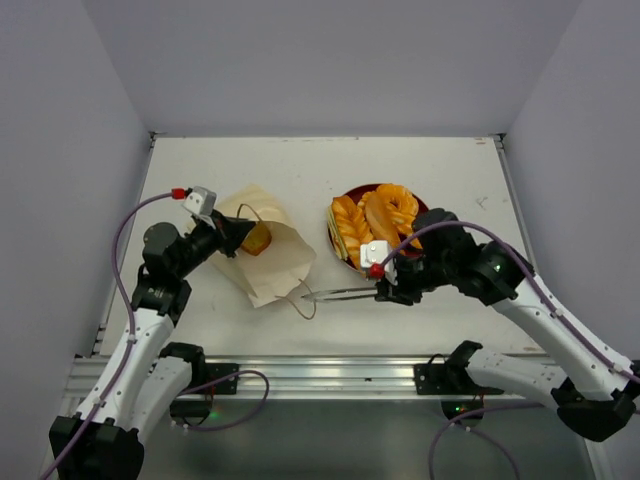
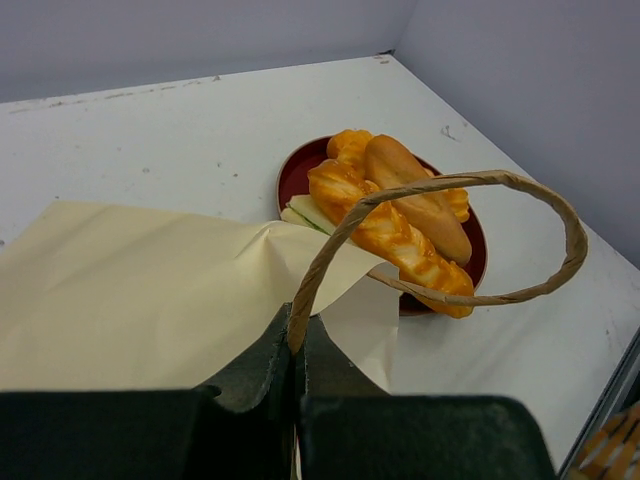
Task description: Take the fake bread out of the paper bag
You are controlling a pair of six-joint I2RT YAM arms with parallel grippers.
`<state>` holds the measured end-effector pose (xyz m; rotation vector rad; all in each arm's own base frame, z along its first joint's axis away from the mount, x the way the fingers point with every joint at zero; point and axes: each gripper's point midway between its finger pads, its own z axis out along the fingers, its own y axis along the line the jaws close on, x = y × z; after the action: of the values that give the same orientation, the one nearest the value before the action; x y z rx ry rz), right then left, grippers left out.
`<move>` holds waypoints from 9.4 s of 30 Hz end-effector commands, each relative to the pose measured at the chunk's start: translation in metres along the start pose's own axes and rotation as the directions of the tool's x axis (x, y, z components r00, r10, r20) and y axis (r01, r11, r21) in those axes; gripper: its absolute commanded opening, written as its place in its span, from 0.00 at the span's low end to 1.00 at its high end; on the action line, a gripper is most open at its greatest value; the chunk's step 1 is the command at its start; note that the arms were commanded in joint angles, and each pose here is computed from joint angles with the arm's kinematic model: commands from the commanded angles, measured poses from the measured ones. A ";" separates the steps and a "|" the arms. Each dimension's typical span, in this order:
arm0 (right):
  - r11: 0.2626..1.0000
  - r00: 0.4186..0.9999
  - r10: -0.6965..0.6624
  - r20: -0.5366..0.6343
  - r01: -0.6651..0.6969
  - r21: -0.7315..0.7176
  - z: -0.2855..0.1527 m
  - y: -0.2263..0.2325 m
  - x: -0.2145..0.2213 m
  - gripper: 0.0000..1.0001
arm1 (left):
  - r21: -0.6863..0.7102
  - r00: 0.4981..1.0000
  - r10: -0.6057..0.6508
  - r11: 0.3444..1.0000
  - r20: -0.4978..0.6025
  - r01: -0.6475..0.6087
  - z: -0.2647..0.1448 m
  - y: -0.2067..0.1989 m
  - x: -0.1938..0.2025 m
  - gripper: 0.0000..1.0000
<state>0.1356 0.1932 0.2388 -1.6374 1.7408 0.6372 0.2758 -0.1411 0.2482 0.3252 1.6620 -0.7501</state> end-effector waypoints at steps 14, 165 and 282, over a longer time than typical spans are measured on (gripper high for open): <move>0.818 0.884 -0.384 -0.266 0.460 0.346 0.111 -0.050 -0.083 0.31 | 0.058 0.998 -0.057 0.997 0.004 0.057 -0.001 -0.015 0.005 0.00; 0.811 0.923 -0.092 -0.374 0.287 0.510 -0.018 -0.076 0.089 0.37 | -0.076 0.981 0.192 0.979 -0.001 -0.191 -0.017 0.008 -0.001 0.03; 0.572 0.759 -0.468 -0.453 0.651 0.499 0.254 -0.055 -0.084 0.41 | 0.134 1.000 0.016 0.991 -0.005 -0.015 -0.052 -0.053 0.015 0.03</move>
<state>0.2125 0.4154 0.1100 -1.7828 1.2381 -0.4927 0.2098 -0.1454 0.2347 0.4222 1.6466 -0.8041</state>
